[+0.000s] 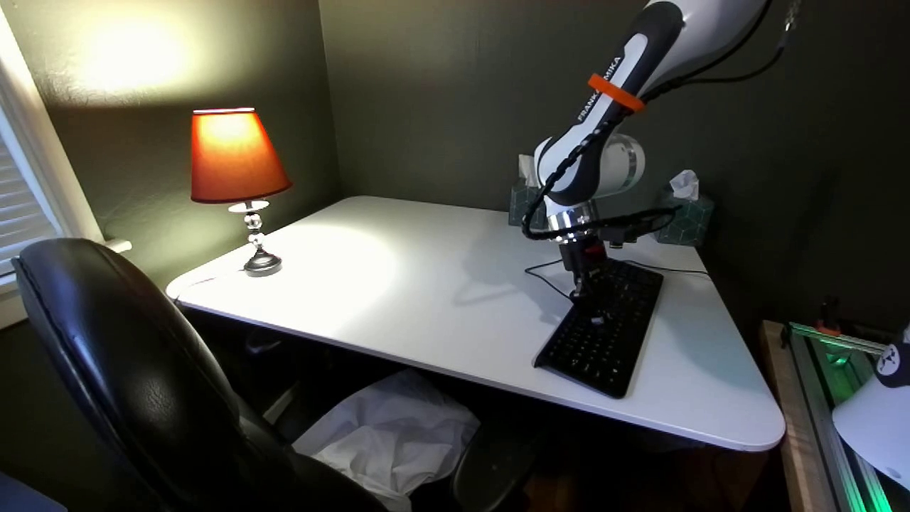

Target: Press the g key on the keyboard

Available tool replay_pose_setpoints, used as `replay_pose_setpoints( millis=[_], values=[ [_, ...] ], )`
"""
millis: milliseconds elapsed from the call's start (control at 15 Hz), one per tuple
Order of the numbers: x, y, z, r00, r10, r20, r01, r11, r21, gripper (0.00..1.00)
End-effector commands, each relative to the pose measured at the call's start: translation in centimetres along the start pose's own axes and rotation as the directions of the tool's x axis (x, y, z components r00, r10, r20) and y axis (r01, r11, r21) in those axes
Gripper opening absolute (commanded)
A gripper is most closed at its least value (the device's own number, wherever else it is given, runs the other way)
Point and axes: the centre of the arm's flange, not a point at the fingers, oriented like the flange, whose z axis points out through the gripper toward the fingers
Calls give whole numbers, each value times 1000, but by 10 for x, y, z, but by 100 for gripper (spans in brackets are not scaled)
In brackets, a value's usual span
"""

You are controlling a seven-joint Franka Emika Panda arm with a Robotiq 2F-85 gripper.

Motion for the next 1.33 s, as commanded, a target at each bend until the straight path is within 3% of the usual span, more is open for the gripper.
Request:
replay_pose_setpoints(
  millis=[0, 733, 1267],
  values=[
    [8, 3, 6, 1000, -3, 7, 3, 1000, 25, 0],
    [4, 2, 3, 1000, -6, 1, 6, 1000, 26, 0],
    [-16, 0, -15, 999, -12, -49, 12, 1000, 12, 0]
  ],
)
